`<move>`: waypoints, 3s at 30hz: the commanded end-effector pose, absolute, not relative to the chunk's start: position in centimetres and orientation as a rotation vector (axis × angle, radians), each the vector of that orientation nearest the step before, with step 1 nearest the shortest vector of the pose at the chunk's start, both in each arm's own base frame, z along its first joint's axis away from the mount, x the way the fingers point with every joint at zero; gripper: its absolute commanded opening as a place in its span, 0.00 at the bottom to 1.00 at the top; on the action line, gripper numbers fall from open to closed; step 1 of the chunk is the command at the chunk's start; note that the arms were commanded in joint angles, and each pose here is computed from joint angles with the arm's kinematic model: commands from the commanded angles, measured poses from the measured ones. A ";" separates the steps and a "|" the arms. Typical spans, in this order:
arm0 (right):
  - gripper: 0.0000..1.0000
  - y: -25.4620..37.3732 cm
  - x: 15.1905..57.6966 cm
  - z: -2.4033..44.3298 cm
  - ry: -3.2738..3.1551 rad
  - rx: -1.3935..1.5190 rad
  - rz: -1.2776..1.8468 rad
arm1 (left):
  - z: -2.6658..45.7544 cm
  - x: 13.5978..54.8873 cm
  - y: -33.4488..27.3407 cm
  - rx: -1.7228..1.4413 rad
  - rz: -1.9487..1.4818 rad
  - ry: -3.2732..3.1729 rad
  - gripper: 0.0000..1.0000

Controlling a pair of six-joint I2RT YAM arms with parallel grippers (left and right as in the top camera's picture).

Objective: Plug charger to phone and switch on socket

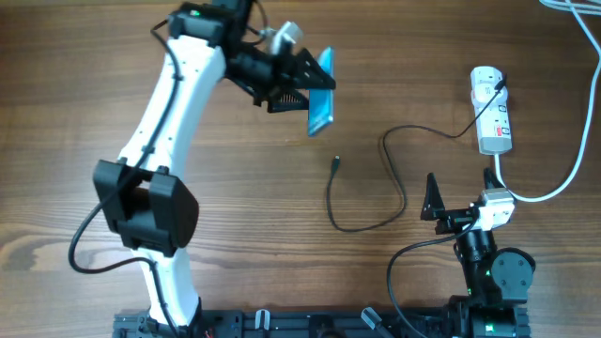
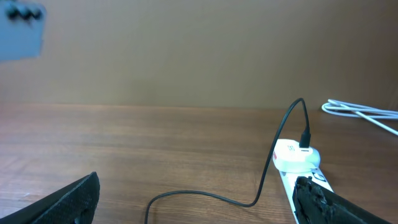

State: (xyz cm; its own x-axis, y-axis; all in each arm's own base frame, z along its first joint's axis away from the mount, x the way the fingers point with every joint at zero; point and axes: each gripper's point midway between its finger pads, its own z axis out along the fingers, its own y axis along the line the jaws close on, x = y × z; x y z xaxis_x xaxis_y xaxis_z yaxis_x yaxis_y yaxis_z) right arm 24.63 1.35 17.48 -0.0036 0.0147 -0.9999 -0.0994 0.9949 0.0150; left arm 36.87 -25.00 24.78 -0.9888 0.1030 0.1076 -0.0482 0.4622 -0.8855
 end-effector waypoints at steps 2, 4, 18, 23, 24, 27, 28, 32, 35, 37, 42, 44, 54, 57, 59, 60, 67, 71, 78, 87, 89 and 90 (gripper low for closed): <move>1.00 1.3 24.6 17.7 1.563 -0.050 0.094 | 33.0 36.1 -23.7 -0.035 2.005 -2.153 0.65; 1.00 1.3 24.6 17.7 1.563 -0.050 0.094 | 34.1 36.1 -22.9 0.019 2.053 -2.066 0.65; 1.00 1.3 24.6 17.7 1.563 -0.050 0.094 | 34.1 36.6 -21.7 0.441 1.821 -1.875 0.64; 1.00 1.3 24.6 17.7 1.563 -0.050 0.094 | 34.1 36.5 -21.7 0.475 1.795 -1.853 0.63; 1.00 1.3 24.6 17.7 1.563 -0.050 0.094 | 34.1 36.5 -21.6 0.489 1.784 -1.843 0.62; 1.00 1.3 24.6 17.7 1.563 -0.050 0.094 | 34.1 36.5 -21.6 0.525 1.757 -1.820 0.58; 1.00 1.3 24.6 17.7 1.563 -0.050 0.094 | 34.0 36.5 -21.6 0.524 1.757 -1.821 0.58; 1.00 1.3 24.6 17.7 1.563 -0.050 0.094 | 34.0 36.5 -21.6 0.524 1.758 -1.821 0.60; 1.00 1.3 24.6 17.7 1.563 -0.050 0.094 | 34.0 36.5 -21.6 0.524 1.758 -1.822 0.60; 1.00 1.3 24.6 17.7 1.563 -0.050 0.094 | 34.0 36.5 -21.6 0.523 1.758 -1.822 0.60; 1.00 0.9 24.6 19.0 1.507 -0.052 0.055 | 34.0 36.5 -21.6 0.523 1.758 -1.822 0.60; 1.00 1.7 24.4 20.2 1.461 -0.034 0.153 | 34.0 36.5 -21.6 0.523 1.758 -1.822 0.60; 1.00 6.7 21.2 27.3 1.226 -0.192 0.507 | 34.0 36.5 -21.6 0.523 1.758 -1.822 0.60; 1.00 6.9 21.2 29.4 1.286 -0.222 0.479 | 34.0 36.5 -21.6 0.523 1.758 -1.822 0.60; 1.00 6.9 22.0 30.6 1.411 -0.251 0.428 | 34.0 36.5 -21.6 0.522 1.759 -1.822 0.60; 1.00 6.9 22.7 31.1 1.489 -0.261 0.414 | 34.0 36.5 -21.6 0.523 1.758 -1.822 0.60; 1.00 12.2 27.0 32.3 1.865 -0.285 1.021 | 34.0 36.5 -21.6 0.523 1.758 -1.822 0.60; 1.00 15.5 26.6 33.8 1.755 -0.546 1.438 | 34.0 36.5 -21.6 0.523 1.758 -1.822 0.60; 0.99 15.8 30.7 31.6 1.915 -0.274 1.287 | 34.0 36.5 -21.6 0.523 1.758 -1.822 0.59; 1.00 12.7 31.3 31.3 2.294 -0.005 0.407 | 33.8 36.5 -21.6 0.526 1.750 -1.836 0.59; 1.00 15.2 31.3 33.2 2.257 -0.063 0.484 | 33.6 36.5 -21.6 0.531 1.740 -1.850 0.59; 1.00 16.4 31.1 33.8 2.236 -0.108 0.525 | 33.4 36.5 -21.6 0.535 1.733 -1.859 0.59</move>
State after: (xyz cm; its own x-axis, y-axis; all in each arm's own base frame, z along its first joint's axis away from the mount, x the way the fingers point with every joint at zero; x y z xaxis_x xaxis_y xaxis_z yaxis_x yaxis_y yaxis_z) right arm 29.89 15.67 31.48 -0.7344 0.1093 -0.6699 -0.2365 0.8839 0.4034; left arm 36.96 -21.87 31.71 -0.7499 0.0631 0.6585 -0.6502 0.1133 -0.7513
